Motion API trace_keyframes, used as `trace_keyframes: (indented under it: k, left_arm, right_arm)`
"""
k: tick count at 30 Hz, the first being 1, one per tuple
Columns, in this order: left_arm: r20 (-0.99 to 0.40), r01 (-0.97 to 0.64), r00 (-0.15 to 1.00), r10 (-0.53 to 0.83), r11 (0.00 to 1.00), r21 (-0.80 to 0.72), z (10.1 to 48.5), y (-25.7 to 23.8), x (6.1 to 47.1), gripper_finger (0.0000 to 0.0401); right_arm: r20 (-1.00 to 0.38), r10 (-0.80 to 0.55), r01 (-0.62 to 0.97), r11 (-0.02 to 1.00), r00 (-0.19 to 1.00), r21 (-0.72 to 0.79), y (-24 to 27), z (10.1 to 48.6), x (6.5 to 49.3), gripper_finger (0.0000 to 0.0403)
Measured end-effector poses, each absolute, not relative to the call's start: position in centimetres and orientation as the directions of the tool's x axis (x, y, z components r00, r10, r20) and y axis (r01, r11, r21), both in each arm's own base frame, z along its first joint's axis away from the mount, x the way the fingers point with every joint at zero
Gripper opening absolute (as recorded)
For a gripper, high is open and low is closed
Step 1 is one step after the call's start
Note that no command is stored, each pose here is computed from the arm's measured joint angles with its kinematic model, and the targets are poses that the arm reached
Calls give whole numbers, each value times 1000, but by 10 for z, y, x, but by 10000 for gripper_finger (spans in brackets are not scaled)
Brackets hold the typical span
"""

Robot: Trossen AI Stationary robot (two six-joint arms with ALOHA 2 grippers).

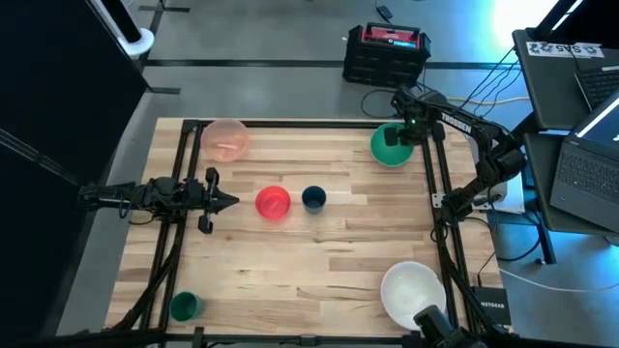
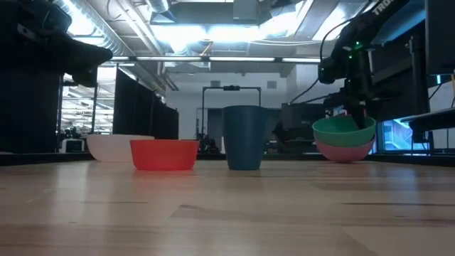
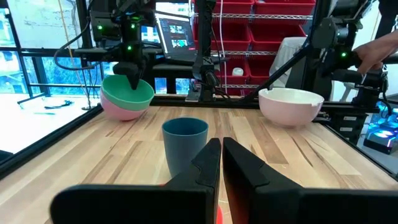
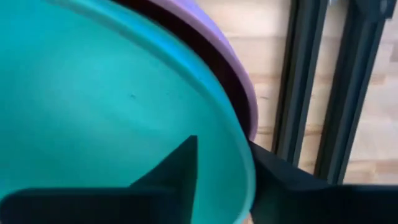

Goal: Nest bowls inside each other
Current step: Stack the green bowl on top of the pink bowl, then move the white bowl to the center of the table

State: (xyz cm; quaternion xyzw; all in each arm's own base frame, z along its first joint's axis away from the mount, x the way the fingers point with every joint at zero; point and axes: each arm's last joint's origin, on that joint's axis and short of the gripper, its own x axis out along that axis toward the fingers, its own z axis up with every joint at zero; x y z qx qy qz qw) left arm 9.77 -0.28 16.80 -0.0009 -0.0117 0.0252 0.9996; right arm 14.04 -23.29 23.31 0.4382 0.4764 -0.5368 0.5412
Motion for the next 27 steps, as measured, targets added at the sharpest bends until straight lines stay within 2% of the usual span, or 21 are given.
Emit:
trace_keyframes:
  k: [5,11,22,27]
  left_arm:
    - [23,-50,998,50,999,-3,168,-3,98,0]
    - [24,-50,998,50,999,-2,168,-3,98,0]
    - [23,-50,998,50,999,-3,168,-3,98,0]
    - [23,-50,998,50,999,-3,168,-3,98,0]
  right_arm:
    - [-980,-199,998,54,0,-11,-234,234,142,154]
    - [-979,-204,997,82,7,-10,-234,234,142,190]
    - [-959,-277,995,90,64,40,-224,256,136,200]
    - [-945,-290,982,151,152,111,-213,271,133,200]
